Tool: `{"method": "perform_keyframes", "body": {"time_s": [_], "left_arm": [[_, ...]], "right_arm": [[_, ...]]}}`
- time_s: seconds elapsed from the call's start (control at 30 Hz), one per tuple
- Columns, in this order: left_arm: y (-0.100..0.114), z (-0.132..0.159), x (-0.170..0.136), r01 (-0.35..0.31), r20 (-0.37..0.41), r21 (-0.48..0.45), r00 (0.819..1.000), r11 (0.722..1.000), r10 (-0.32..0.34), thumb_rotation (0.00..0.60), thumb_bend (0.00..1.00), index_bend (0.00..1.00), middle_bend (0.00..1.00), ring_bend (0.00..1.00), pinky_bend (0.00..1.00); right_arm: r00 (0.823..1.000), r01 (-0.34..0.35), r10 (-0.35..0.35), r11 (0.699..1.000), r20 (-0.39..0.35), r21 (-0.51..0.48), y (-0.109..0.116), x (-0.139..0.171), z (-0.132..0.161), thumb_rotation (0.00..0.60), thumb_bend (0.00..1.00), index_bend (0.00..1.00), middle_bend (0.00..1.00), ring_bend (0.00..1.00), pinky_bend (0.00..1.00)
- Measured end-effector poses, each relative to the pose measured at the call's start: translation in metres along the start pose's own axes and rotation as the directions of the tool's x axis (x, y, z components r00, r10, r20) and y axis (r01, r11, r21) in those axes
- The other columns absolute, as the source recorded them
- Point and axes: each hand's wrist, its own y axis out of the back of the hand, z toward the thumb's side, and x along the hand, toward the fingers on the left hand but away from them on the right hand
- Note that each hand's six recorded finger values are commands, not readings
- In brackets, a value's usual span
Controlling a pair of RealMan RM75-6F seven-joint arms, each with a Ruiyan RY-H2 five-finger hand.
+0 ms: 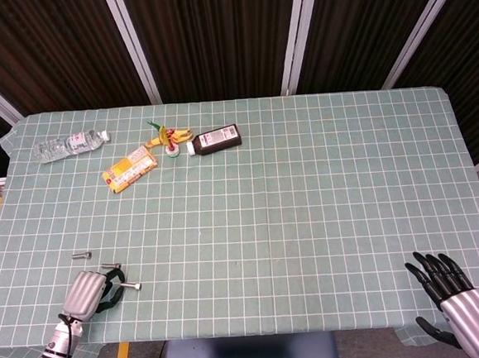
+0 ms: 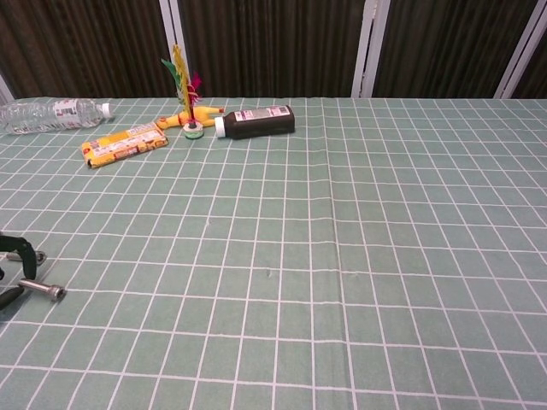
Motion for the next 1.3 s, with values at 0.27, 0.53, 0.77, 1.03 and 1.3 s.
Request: {"method": "perform_keyframes", "body": {"time_s": [0.27, 0.53, 0.77, 1.03, 1.3], "left_arm": [[0.012, 0.007, -0.002, -0.024, 0.022, 0.011, 0.999, 1.0, 0.024, 0.6, 0.45, 0.55, 1.0, 1.0, 1.0], [0.021, 0.021, -0.006, -0.033, 0.06, 0.026, 0.998, 0.999, 0.032, 0.6, 0.45, 0.54, 1.0, 1.0, 1.0], [0.024, 0.035, -0.005, -0.031, 0.088, 0.044, 0.996, 0.999, 0.027, 0.6, 0.45, 0.52, 1.0, 1.0, 1.0], [0.022, 0.036, -0.005, -0.012, 0.089, 0.054, 0.996, 0.998, 0.007, 0.6, 0.45, 0.5, 1.0, 1.0, 1.0], [0.023, 0.036, -0.006, -0.012, 0.09, 0.047, 0.996, 0.999, 0.007, 0.6, 0.43, 0.38, 1.0, 1.0, 1.0]], "right_arm": [[1.0, 0.001, -0.001, 1.0, -0.002, -0.001, 0.001, 0.0, 0.0, 0.6, 0.31, 0.0, 0.0, 0.0, 0.0], [1.0, 0.002, -0.002, 1.0, -0.006, -0.005, 0.002, 0.001, 0.0, 0.6, 0.31, 0.0, 0.0, 0.0, 0.0], [1.0, 0.004, -0.004, 1.0, -0.006, -0.007, 0.003, 0.001, 0.0, 0.6, 0.31, 0.0, 0.0, 0.0, 0.0], [1.0, 0.005, -0.005, 1.0, -0.002, -0.011, 0.004, 0.001, -0.001, 0.6, 0.31, 0.0, 0.0, 0.0, 0.0], [1.0, 0.003, -0.003, 1.0, -0.001, -0.01, 0.003, 0.001, 0.0, 0.6, 0.31, 0.0, 0.0, 0.0, 0.0]]}}
